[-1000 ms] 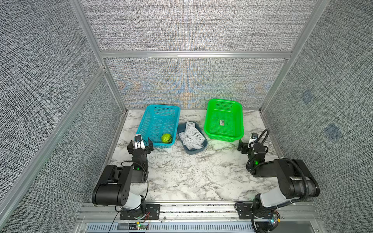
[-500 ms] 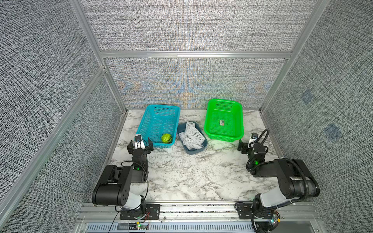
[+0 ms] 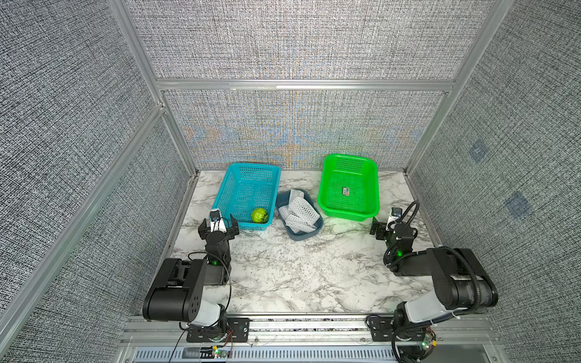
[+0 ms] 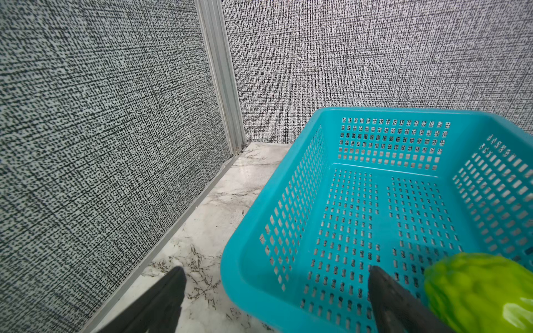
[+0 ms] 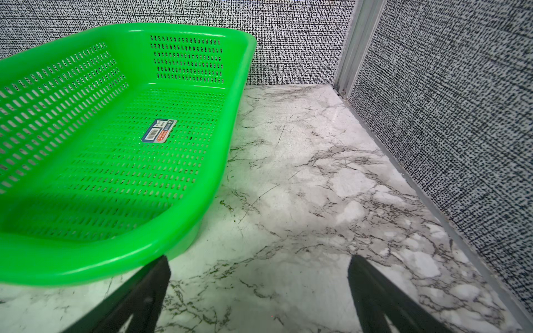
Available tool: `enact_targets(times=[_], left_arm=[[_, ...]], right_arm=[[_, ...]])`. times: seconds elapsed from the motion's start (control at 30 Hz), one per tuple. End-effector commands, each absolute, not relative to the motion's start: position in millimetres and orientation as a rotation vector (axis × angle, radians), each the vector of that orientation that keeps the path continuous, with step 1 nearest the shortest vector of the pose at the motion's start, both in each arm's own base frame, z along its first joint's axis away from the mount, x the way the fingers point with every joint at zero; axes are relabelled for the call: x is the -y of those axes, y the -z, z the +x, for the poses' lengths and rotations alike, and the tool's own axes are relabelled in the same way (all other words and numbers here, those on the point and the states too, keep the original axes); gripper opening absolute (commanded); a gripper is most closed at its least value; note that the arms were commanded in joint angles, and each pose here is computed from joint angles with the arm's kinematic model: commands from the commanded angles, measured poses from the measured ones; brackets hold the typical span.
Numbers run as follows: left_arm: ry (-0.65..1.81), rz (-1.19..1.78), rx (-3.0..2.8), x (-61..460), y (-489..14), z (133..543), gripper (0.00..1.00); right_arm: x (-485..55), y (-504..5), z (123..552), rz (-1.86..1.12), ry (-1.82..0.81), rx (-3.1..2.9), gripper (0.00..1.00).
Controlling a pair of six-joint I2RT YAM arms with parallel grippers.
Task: Sleeve custard apples in foam nets
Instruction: Pick up the custard apple from the basket.
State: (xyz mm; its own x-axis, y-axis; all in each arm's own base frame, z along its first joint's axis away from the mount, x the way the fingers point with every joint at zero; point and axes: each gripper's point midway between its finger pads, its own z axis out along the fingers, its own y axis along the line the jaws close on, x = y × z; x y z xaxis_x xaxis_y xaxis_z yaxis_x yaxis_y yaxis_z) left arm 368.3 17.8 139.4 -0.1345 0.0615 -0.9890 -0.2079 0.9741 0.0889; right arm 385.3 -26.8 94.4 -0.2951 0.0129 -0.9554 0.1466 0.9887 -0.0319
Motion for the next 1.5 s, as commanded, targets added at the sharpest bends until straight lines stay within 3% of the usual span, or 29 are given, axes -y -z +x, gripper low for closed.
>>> enact_targets(times=[0.0,0.43,0.87,1.1,1.47], left_arm=[[-0.187,-0.029,-1.750,-4,-140,374,0.99],[-0.192,-0.288,-1.915,-21,-166,374,0.99],[0.100,-0.098,-2.210,51,-181,394,0.99],[0.298,0.050,-2.421,93,-154,415,0.99],[0.403,0.066,-2.664,114,-96,436,0.99]], right_arm=[[25,-99,386,0.110,0.129,-1.847,0.99],[25,-99,387,0.111,0.125,-1.847,0.99],[25,-107,379,0.111,0.172,-1.799,0.99],[6,-161,367,0.077,0.356,-1.744,0.99],[-87,-198,332,-0.081,-0.078,-2.057,0.99]])
